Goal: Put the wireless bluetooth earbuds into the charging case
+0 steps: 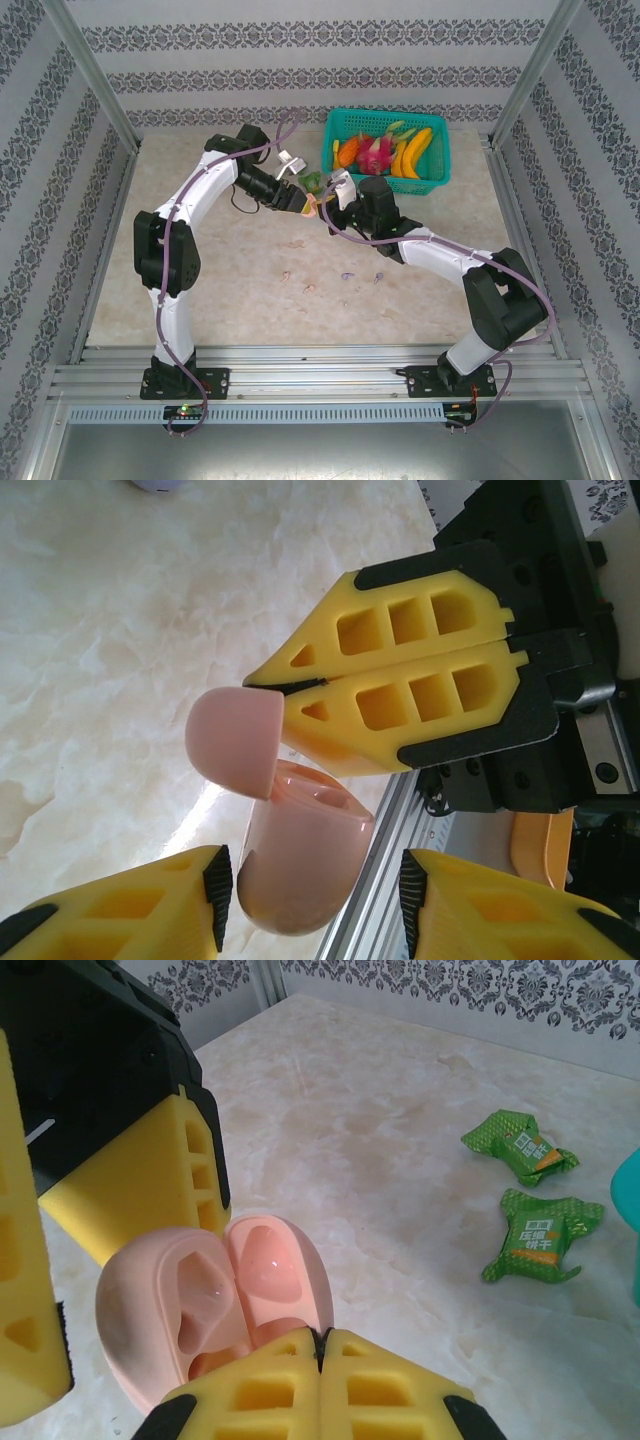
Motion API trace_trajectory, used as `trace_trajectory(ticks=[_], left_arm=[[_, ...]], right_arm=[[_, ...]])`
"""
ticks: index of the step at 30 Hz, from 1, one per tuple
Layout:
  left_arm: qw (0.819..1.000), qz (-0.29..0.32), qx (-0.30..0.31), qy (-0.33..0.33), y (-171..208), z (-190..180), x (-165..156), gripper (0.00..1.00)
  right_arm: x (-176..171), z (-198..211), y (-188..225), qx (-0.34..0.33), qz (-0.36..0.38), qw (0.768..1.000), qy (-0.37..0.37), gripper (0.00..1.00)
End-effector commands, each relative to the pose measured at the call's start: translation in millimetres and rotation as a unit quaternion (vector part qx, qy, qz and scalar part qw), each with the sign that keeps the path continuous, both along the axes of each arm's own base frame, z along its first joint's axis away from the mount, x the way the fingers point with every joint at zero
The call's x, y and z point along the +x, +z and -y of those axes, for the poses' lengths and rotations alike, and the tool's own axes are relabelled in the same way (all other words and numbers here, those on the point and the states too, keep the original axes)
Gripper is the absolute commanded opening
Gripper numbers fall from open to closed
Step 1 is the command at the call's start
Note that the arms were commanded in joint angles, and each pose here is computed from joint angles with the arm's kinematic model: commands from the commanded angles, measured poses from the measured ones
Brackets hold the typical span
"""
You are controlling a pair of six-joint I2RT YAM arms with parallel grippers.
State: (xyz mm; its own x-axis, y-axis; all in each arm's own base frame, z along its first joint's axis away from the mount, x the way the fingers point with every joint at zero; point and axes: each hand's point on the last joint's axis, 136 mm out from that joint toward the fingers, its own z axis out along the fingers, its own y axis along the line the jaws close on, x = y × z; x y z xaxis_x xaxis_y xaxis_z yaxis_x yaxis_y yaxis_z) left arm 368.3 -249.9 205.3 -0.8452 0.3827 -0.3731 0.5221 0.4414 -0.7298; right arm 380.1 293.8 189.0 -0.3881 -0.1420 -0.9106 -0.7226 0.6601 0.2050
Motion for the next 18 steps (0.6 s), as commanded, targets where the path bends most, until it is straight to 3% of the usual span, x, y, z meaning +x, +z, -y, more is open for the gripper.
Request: trace_trajectory(ticks=[1, 18], left_arm=[[1.000, 0.003, -0.016, -0.005, -3.0, -1.3, 2.2, 0.49], [1.000, 0.011, -0.027, 0.001, -0.3, 1.3, 8.3, 0.41]], right_arm=[[1.0, -9.6, 29.4, 0.028, 0.026, 0.999, 0.011, 0.00], [-0.7, -10.7, 32.1, 0.037, 0.019, 0.999, 0.013, 0.00]])
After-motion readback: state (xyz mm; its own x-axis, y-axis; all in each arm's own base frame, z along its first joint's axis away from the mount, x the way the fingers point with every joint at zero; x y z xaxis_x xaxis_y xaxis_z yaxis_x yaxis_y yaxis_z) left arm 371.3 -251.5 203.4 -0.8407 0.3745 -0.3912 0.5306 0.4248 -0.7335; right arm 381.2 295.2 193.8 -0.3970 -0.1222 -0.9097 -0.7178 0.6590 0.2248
